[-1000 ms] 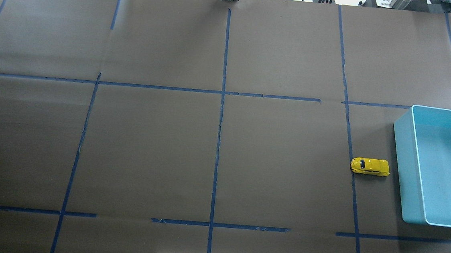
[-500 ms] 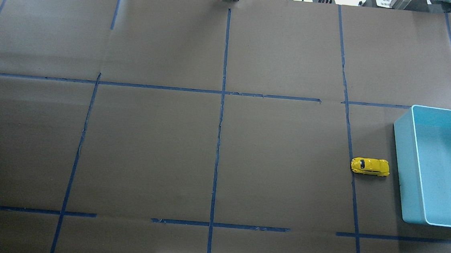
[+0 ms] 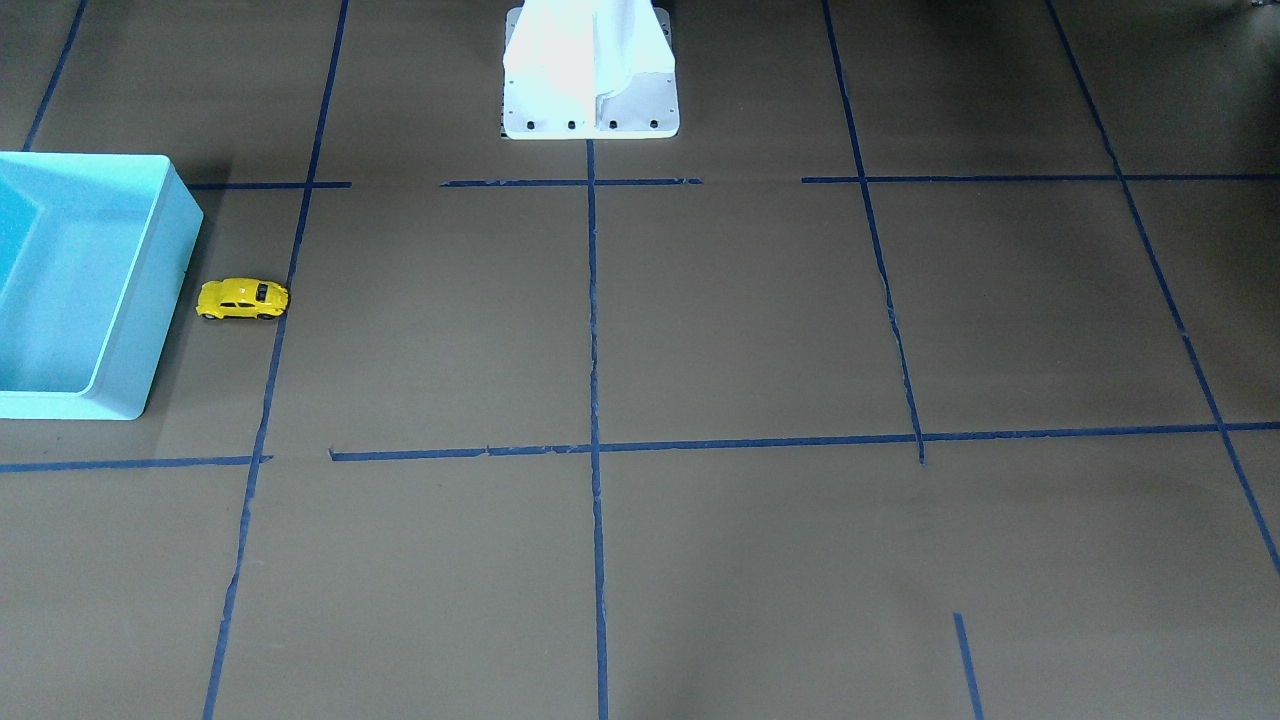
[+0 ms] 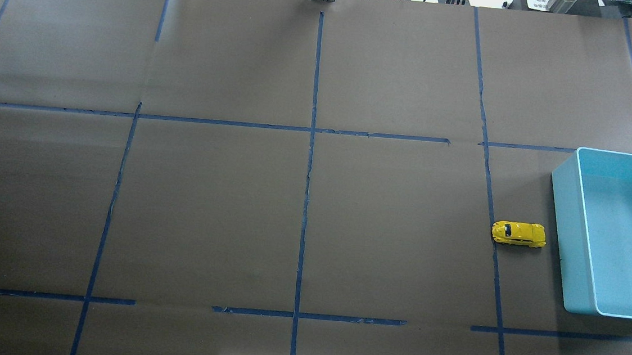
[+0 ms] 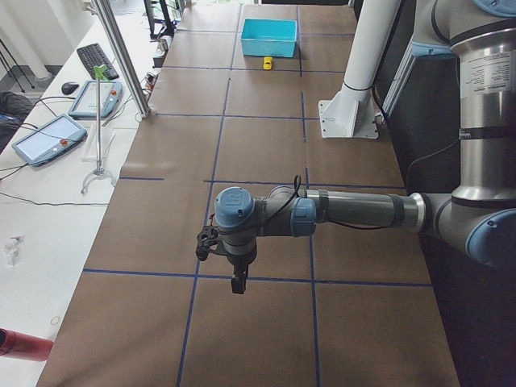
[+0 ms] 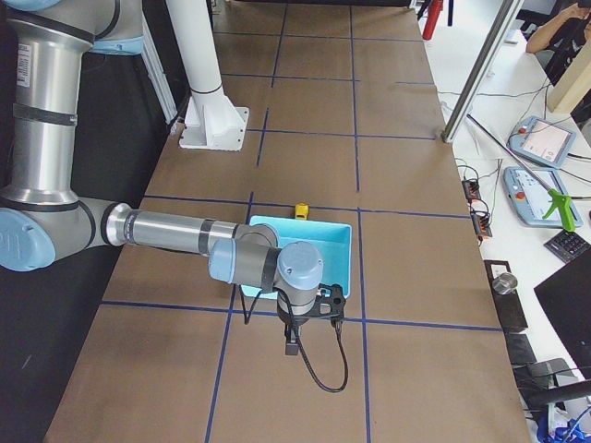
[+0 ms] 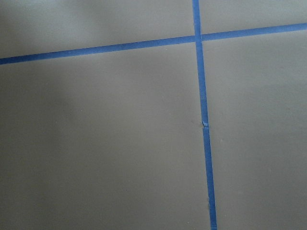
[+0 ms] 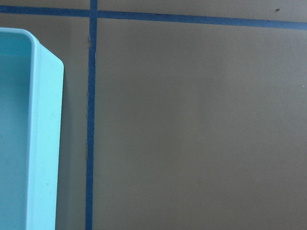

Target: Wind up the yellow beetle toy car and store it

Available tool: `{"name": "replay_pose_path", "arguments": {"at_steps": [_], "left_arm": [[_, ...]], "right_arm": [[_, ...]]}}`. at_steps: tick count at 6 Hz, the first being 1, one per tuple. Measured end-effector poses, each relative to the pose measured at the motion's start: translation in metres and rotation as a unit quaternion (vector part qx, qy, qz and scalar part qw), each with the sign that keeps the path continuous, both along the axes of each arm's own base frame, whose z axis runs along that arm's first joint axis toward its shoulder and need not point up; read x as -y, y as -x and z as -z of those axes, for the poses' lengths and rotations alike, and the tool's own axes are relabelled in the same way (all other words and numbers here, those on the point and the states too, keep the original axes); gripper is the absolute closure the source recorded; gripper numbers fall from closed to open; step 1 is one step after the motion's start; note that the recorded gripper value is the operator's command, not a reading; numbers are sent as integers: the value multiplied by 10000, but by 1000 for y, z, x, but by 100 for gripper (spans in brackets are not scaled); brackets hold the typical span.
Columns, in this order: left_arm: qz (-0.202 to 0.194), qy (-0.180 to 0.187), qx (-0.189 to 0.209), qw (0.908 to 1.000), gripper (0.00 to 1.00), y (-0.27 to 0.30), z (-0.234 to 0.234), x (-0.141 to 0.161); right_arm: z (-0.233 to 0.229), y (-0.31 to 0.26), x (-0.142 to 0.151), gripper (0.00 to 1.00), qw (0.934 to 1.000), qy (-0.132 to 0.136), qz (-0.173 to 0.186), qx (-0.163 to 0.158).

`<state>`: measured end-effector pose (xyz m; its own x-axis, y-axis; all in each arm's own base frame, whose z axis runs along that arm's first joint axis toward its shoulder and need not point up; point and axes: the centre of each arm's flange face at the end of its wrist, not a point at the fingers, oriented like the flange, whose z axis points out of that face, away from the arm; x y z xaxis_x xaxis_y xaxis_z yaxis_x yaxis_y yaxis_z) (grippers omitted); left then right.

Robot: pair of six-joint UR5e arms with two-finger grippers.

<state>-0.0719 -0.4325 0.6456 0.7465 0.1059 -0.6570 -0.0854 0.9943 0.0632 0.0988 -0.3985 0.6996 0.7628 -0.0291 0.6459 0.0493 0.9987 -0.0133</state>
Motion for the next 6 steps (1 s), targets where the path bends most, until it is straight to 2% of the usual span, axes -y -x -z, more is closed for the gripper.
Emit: {"name": "replay_pose_path", "arguments": {"at_steps": [6], "left_arm": [[2,-118,7,9999,0,0,9,2]], "right_arm": [[-4,0,-1,0,10000,-13,-10,0]]}}
